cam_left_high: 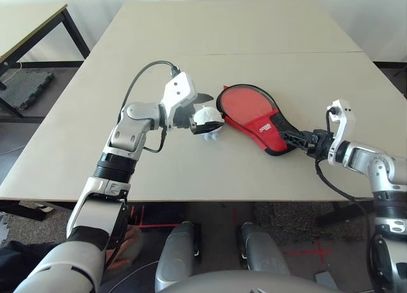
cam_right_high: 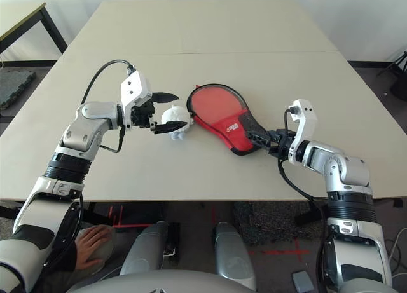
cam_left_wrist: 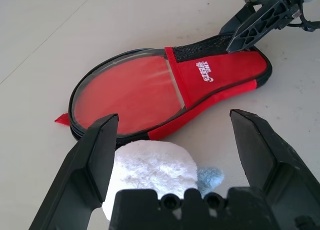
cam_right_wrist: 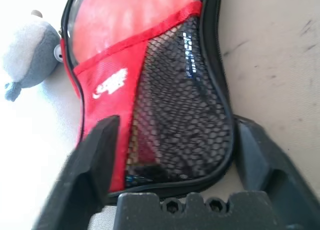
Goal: Store the ping-pong paddle in its case and zip it.
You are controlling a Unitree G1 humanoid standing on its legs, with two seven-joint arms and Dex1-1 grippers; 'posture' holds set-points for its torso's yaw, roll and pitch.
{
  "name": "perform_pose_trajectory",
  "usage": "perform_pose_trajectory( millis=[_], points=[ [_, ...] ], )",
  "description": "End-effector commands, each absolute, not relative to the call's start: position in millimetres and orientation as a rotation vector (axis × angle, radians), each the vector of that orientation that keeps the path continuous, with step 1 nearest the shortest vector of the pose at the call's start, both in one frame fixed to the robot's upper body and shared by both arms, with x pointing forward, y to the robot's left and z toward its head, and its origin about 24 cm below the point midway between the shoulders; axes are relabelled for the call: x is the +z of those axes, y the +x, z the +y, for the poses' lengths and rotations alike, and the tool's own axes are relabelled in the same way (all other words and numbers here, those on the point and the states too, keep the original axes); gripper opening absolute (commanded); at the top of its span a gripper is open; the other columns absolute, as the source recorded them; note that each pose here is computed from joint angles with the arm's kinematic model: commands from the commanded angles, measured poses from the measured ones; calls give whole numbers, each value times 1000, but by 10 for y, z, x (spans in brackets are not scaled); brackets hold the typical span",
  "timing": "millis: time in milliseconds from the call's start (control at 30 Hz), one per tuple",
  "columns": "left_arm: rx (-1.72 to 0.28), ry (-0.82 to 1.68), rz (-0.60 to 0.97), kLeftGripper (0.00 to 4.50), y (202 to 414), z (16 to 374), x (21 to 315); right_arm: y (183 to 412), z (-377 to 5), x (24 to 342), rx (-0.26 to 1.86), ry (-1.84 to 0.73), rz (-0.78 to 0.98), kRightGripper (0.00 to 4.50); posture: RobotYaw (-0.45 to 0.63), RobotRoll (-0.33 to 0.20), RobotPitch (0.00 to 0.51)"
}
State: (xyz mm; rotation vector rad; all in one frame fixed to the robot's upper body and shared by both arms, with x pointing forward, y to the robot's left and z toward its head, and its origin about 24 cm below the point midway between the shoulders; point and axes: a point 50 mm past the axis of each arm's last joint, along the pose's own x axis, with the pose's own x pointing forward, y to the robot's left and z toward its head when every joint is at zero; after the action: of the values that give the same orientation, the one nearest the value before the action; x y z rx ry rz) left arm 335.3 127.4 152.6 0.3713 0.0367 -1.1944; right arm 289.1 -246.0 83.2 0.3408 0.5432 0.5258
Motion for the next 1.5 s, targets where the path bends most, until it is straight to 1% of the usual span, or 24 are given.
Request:
perform_pose_trajectory(
  millis=[33,267,300,633,767,1133,1500],
  points=[
    [-1214,365,52,4500,3315,1250,1476,2841,-2378,741,553,374,591,2797,53,0,115],
    [-1218,370,54,4500,3315,1244,1469,2811,-2399,706,545,389,615,220,48,0,110],
    [-1219,371,55,4500,3316,1243,1468,2804,-2401,698,545,390,619,45,48,0,110],
    [-1220,375,57,4500,3313,1232,1456,2719,-2407,573,542,447,667,45,54,0,110],
    [-1214,374,59,4500,3309,1243,1449,2638,-2470,535,534,433,702,45,58,0,111],
    [-1208,369,61,4500,3306,1242,1430,2471,-2615,649,575,414,737,45,49,0,115],
    [-1214,365,59,4500,3315,1215,1414,2174,-2908,794,604,338,830,45,33,0,116]
  ],
)
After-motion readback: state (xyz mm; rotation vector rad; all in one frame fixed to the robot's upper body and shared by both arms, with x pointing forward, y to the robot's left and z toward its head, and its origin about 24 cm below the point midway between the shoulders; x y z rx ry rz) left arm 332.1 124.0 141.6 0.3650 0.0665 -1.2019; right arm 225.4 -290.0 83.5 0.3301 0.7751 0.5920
